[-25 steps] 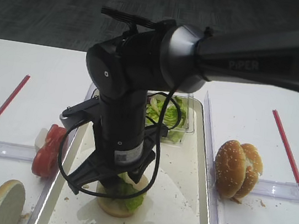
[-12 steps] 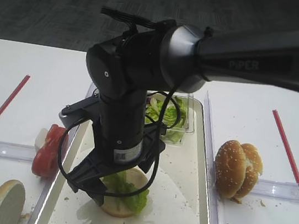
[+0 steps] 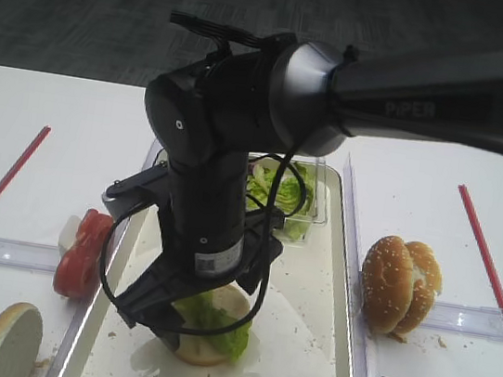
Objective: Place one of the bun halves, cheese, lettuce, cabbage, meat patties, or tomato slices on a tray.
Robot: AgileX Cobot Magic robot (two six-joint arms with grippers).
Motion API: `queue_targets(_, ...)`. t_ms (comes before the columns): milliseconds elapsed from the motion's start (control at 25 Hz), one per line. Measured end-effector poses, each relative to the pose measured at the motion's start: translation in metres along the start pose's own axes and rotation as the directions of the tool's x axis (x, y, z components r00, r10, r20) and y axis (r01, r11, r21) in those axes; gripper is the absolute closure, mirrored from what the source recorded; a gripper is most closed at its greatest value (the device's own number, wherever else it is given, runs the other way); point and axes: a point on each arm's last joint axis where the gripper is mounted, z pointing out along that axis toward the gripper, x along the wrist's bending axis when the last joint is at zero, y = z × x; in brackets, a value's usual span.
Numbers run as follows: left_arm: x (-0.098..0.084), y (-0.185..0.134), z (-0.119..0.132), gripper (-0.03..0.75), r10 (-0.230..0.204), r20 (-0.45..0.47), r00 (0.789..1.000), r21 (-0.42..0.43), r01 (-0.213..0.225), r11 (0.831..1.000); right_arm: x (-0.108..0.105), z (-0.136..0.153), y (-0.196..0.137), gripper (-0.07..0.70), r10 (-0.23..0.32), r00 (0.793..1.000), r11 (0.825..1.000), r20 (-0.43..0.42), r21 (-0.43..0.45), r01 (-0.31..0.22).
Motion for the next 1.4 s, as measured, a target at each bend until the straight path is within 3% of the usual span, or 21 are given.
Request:
queue_targets(320,0.000,0.000,0.000,0.099,0.000,0.000,1.000,0.000,0.000,1.000,0.000,-0.011,0.001,-0.057,-0.036,0.999,0.999,0.004,0.039,0.036)
queue_targets(720,0.000,0.000,0.000,0.098,0.000,0.000,1.000,0.000,0.000,1.000,0.003,-0.063,0.028,-0.050,-0.079,0.997,0.988,0.012,-0.133,0.080)
queue_targets(1160,0.000,0.000,0.000,0.098,0.000,0.000,1.000,0.000,0.000,1.000,0.001,-0.066,0.030,0.043,-0.137,0.990,0.980,0.041,-0.139,0.141)
queue_targets(1400,0.000,0.000,0.000,0.098,0.000,0.000,1.000,0.000,0.000,1.000,-0.031,-0.067,0.030,0.054,-0.078,0.995,0.986,0.062,-0.139,0.086)
